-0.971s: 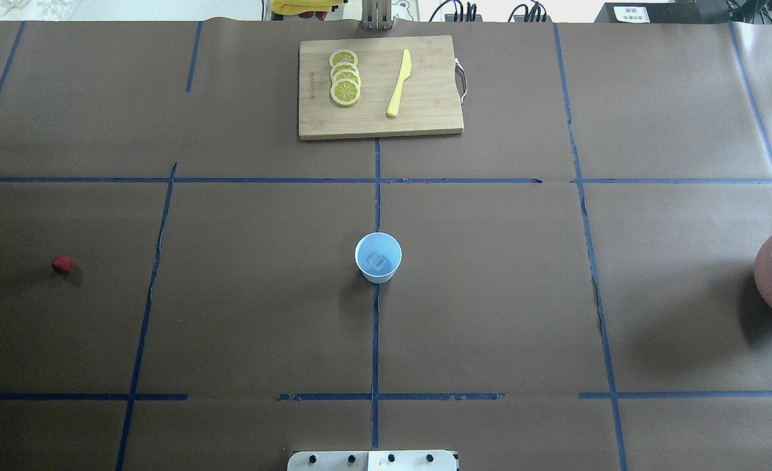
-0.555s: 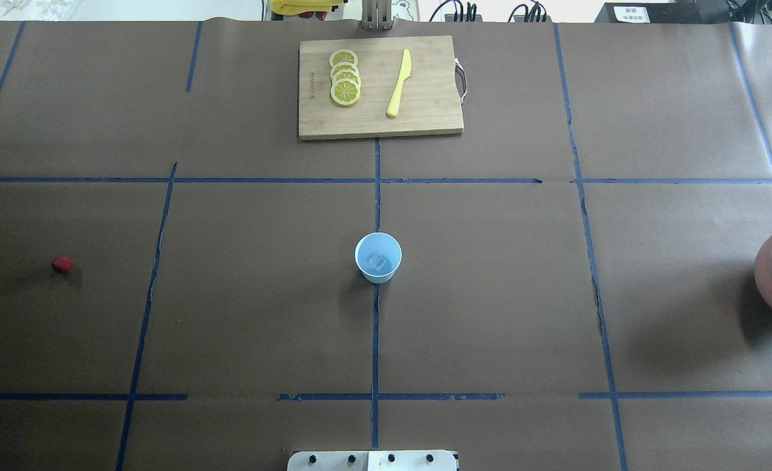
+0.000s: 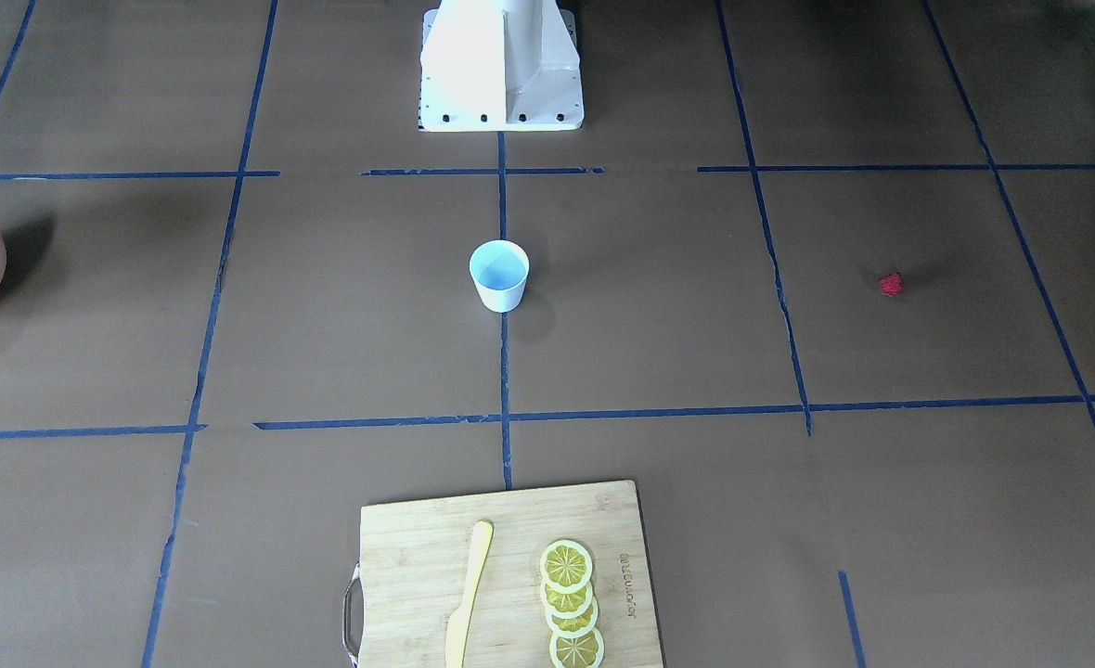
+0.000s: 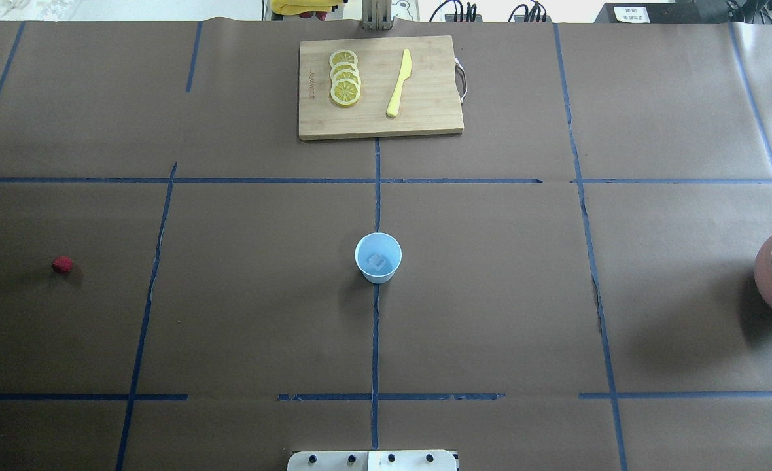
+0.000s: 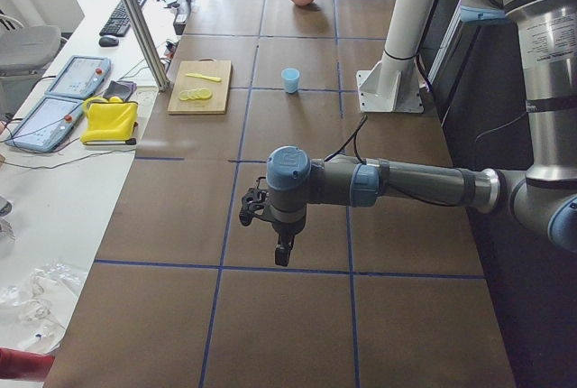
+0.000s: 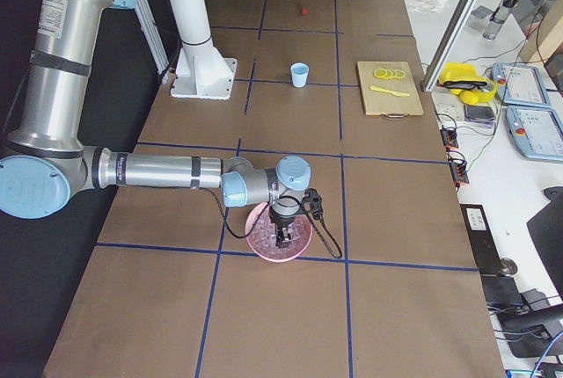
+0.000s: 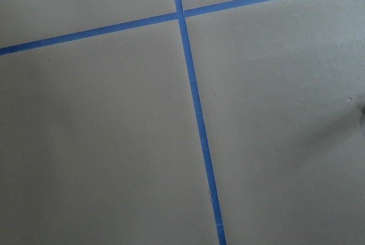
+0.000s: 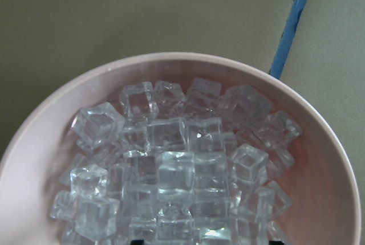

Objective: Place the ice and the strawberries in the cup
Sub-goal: 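Grasp another ice cube from the bowl with the right gripper, then carry the second ice cube with the right gripper over the cup, then open the right gripper to drop the ice cube into the cup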

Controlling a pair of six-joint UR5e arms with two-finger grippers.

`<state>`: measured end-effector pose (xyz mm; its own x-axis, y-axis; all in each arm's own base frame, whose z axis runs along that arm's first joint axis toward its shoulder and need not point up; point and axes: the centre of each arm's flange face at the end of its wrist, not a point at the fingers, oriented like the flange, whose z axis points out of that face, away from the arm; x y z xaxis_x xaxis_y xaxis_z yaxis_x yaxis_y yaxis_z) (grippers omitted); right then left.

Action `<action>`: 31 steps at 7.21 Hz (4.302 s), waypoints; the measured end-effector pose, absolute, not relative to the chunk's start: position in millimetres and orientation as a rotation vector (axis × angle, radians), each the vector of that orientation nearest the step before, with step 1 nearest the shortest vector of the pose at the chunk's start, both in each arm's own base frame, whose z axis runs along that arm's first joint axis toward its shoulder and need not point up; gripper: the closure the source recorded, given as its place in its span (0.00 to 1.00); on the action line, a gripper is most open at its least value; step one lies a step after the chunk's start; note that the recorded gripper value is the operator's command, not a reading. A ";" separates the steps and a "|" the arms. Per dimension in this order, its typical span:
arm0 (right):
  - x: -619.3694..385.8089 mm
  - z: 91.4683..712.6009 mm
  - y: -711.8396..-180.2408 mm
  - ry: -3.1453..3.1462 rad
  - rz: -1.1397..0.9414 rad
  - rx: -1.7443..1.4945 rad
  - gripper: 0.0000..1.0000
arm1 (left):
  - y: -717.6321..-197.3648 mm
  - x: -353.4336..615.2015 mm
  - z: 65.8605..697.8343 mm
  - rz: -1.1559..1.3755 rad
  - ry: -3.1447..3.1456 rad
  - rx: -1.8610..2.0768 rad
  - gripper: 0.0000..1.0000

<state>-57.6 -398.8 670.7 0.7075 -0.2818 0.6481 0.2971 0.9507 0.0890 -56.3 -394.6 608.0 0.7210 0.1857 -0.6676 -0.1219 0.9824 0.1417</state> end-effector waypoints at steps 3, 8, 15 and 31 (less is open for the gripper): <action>-62.8 676.6 -397.3 -0.711 -0.324 -0.041 0.69 | -393.6 -55.0 607.5 0.170 0.765 0.089 0.00; -63.2 662.6 -397.5 -0.719 -0.337 -0.015 1.00 | -393.1 -54.8 607.5 0.169 0.769 0.088 0.00; -185.0 433.2 -393.2 -0.894 0.022 -0.040 1.00 | -384.4 -54.9 601.8 0.172 0.769 0.095 0.00; -555.6 169.2 -384.9 -0.962 0.525 -0.033 0.00 | -380.9 -52.9 596.3 0.169 0.799 0.098 0.00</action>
<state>-555.6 -384.9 169.2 0.4576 0.4402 0.7725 -0.4111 0.8752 -0.2552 -52.9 -380.9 596.3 0.6852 0.1881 -0.7037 -0.1138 0.9819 0.1517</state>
